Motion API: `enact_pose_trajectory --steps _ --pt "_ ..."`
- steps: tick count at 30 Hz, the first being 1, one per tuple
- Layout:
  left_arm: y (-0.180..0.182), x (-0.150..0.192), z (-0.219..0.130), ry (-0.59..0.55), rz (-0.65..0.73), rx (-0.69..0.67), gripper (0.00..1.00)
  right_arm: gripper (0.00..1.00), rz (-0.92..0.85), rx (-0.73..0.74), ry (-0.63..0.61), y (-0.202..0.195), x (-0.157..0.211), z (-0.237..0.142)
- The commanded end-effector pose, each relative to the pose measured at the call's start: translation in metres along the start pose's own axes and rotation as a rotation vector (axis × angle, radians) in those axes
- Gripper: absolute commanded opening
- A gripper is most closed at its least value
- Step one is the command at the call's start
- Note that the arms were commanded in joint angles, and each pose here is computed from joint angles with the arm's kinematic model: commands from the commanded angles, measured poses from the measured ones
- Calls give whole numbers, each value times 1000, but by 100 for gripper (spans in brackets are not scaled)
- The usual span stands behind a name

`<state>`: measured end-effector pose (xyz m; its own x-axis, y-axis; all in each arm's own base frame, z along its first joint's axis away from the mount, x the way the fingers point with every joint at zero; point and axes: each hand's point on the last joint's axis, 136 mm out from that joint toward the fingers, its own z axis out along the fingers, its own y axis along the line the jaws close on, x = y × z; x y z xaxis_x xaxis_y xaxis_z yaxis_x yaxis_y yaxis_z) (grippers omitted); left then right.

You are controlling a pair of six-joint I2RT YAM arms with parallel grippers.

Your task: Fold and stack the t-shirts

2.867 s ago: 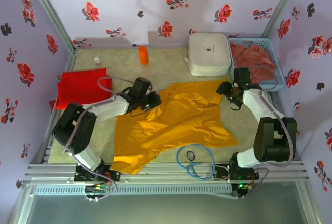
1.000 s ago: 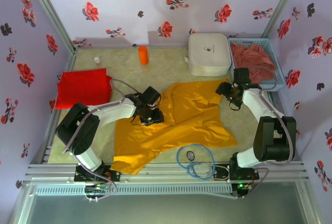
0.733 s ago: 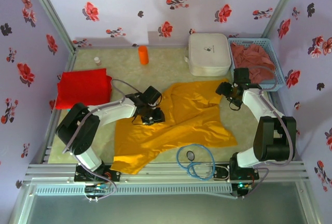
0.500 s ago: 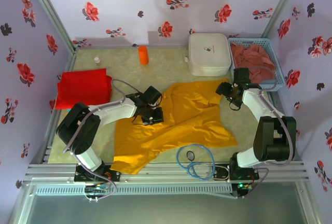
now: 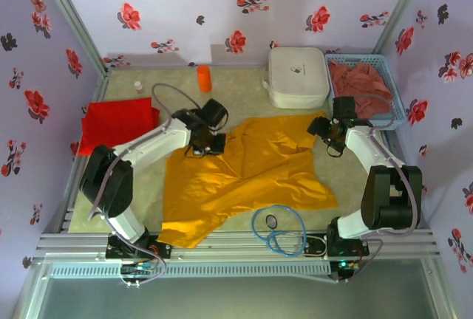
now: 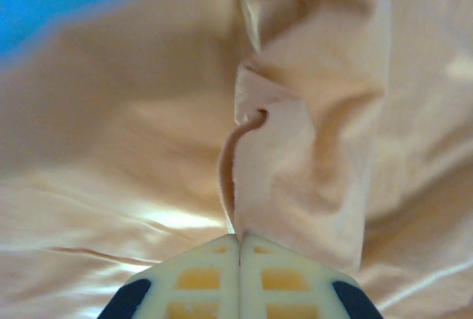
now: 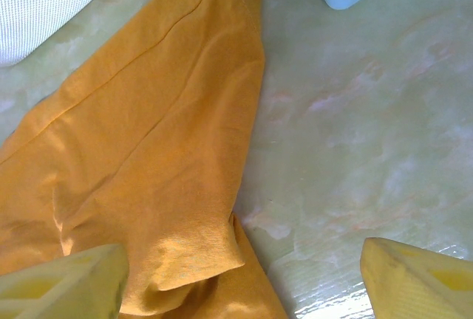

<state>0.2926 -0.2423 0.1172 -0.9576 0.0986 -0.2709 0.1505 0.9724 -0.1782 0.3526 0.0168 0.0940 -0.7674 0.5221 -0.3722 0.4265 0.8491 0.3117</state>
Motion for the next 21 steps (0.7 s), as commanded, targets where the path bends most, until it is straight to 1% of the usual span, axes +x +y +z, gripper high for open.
enact_pose_trajectory --steps 1,6,12,18,21 --pt "48 -30 -33 -45 127 -175 0 82 15 -2 -9 2 -8 -4" --pt "75 -105 -69 -184 218 -276 0 82 13 -10 -18 4 -9 -9" --pt "82 -184 -96 -295 400 -394 0 82 6 -10 -26 5 -12 -15" --pt "89 -241 -98 -379 557 -552 0 82 5 -12 -24 4 -9 -17" --pt "87 -271 -100 -438 619 -621 0 82 7 -16 -13 4 -6 -15"
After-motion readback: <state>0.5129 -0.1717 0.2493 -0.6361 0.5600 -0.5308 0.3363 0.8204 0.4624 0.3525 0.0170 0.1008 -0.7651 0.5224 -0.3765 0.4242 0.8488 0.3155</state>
